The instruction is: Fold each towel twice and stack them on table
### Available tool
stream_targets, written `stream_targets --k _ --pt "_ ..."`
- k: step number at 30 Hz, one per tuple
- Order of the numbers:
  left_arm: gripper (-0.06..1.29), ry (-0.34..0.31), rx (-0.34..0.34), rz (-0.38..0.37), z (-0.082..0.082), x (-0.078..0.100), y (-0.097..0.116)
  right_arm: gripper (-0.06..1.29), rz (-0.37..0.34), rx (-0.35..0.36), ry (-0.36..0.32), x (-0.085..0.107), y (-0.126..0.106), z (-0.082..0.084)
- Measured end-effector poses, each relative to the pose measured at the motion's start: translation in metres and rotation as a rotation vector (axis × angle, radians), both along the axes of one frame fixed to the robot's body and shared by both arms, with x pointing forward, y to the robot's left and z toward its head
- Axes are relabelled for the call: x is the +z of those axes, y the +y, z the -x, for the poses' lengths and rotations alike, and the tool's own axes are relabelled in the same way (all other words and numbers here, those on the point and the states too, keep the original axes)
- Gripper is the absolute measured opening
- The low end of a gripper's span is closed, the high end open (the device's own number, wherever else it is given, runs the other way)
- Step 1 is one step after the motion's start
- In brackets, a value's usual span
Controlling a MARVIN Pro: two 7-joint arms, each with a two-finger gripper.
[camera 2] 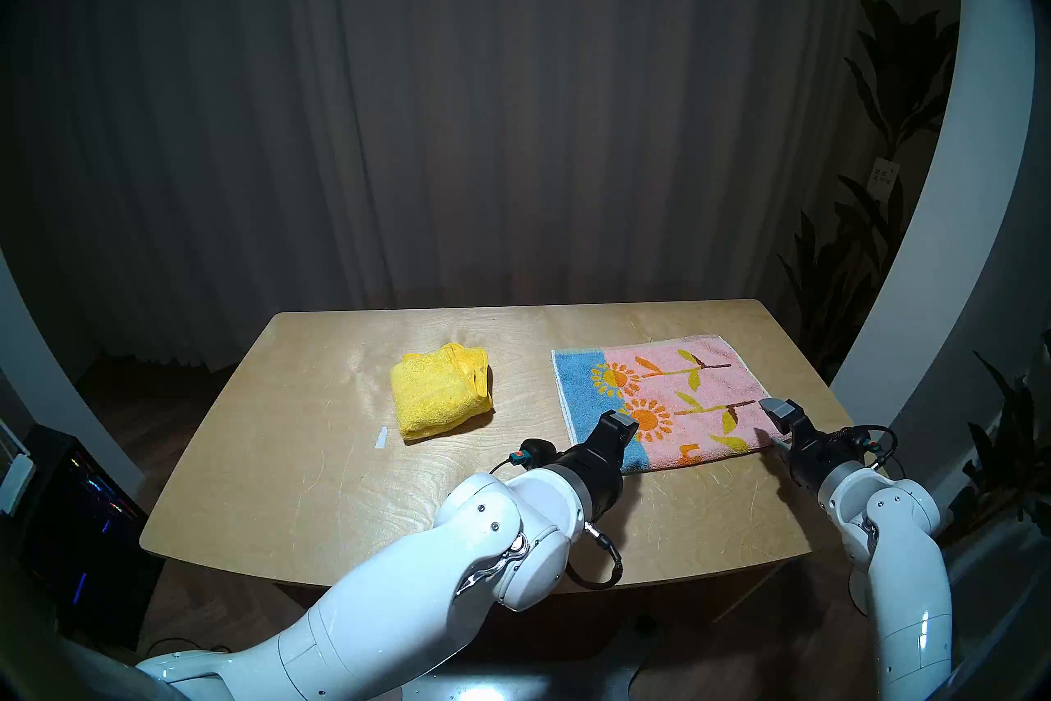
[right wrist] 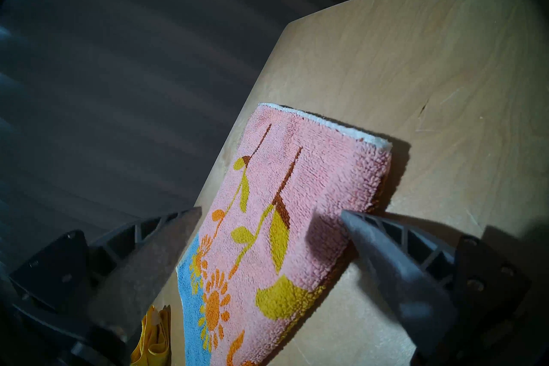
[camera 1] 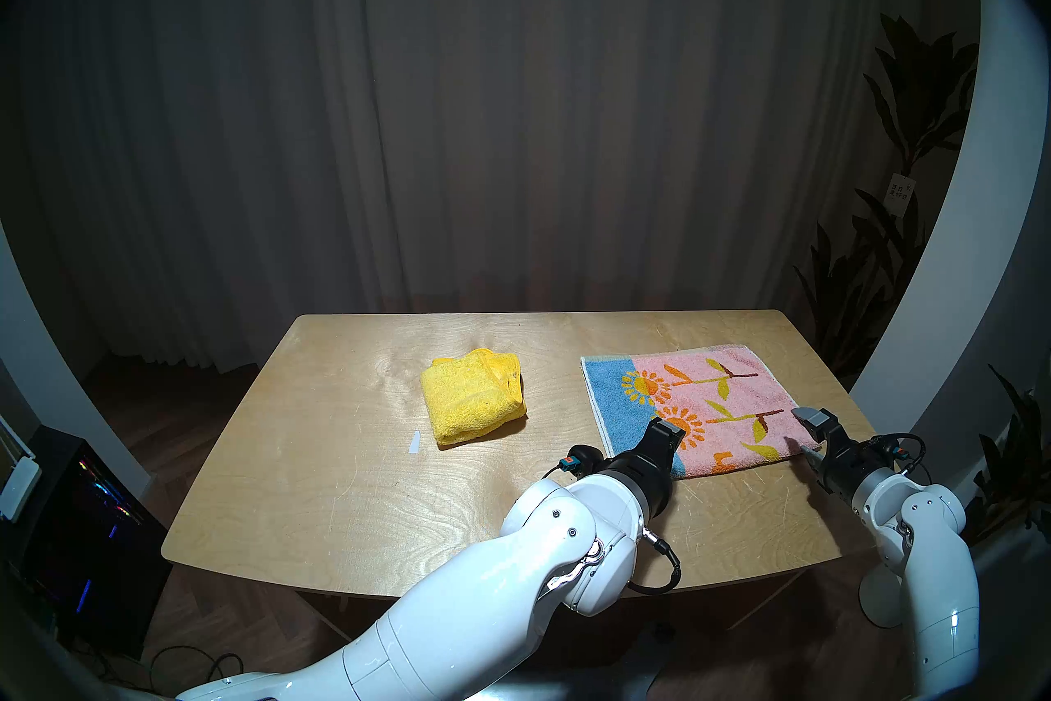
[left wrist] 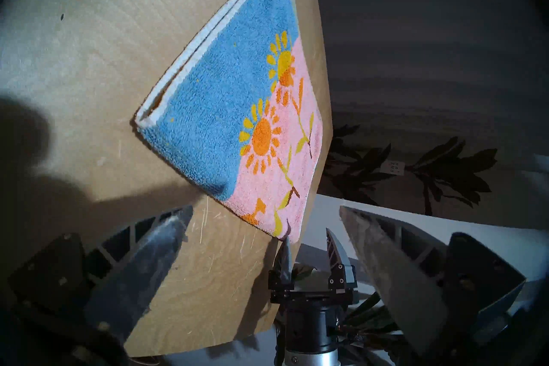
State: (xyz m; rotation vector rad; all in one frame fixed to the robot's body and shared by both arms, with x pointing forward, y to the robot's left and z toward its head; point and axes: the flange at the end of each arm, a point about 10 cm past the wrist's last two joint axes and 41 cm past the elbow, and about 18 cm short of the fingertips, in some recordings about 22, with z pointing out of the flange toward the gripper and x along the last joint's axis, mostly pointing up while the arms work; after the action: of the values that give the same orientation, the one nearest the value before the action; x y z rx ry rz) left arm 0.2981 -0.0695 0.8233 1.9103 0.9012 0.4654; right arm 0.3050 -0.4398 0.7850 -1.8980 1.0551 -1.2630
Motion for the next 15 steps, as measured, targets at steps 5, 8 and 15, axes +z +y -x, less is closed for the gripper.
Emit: stream_targets --k 5,8,15 --pt "1.23 0.025 0.029 -0.015 -0.004 -0.009 -0.004 1.24 -0.001 -0.012 0.007 0.0 -0.004 0.001" --pt "1.23 0.033 0.041 -0.021 -0.005 -0.011 -0.005 1.24 -0.002 -0.014 0.01 0.0 -0.005 0.002" --pt "1.23 0.052 0.061 -0.047 -0.007 -0.014 -0.007 1.24 -0.005 -0.013 0.018 0.0 -0.003 0.001"
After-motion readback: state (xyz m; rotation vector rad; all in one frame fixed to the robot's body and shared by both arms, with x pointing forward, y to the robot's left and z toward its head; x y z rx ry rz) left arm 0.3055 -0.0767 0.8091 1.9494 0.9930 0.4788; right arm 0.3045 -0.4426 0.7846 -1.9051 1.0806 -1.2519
